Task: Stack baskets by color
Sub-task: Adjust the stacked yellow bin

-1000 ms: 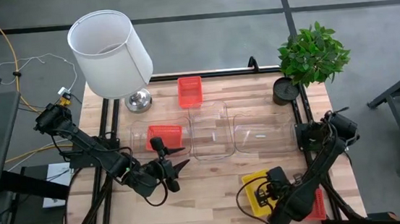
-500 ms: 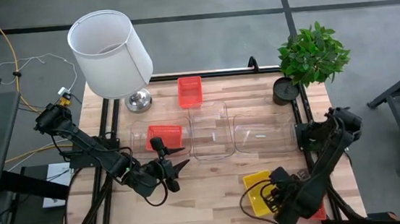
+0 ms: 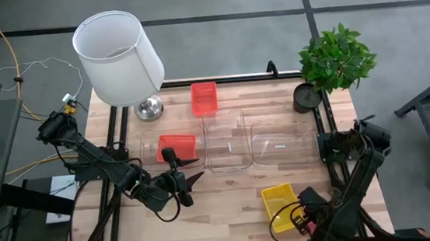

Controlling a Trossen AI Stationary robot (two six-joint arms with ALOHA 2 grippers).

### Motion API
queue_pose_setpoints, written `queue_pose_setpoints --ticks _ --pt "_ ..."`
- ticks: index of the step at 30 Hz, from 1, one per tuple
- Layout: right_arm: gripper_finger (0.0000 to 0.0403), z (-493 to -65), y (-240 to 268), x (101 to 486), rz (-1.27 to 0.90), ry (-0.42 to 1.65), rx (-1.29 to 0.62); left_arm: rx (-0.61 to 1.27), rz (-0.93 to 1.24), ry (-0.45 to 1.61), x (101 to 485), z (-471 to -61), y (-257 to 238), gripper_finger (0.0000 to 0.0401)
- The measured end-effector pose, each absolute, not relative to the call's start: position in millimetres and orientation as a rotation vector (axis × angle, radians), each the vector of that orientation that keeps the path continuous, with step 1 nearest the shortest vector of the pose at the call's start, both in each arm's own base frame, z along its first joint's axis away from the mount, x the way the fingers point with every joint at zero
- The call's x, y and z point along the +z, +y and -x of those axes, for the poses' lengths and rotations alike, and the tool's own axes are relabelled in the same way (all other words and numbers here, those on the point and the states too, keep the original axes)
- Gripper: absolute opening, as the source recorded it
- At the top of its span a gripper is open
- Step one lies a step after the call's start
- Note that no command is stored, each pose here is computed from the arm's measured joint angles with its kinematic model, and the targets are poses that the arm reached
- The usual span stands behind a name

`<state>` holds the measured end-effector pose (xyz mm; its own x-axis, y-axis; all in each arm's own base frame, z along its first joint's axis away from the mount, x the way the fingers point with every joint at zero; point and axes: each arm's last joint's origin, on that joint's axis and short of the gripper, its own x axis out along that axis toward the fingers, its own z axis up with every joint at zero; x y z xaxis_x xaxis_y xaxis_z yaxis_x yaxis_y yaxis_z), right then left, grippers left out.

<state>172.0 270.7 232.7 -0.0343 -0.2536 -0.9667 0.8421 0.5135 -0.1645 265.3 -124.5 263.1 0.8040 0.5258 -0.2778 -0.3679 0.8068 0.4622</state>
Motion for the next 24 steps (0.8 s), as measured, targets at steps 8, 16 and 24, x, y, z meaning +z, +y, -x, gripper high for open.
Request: queue_pose_setpoints --ticks 8,16,24 --pt "0.0003 -185.2 275.4 213.9 -0.547 1.35 -0.96 0.444 -0.377 0.417 262.4 -265.9 -125.8 0.0197" --pt "0.0 -195.4 277.4 200.8 -0.528 1.431 -0.938 0.444 -0.37 0.416 262.4 -265.9 -125.8 0.0197" --pt "0.0 -206.5 280.3 199.5 -0.582 1.393 -0.853 0.445 -0.352 0.411 262.3 -265.5 -126.7 0.0197"
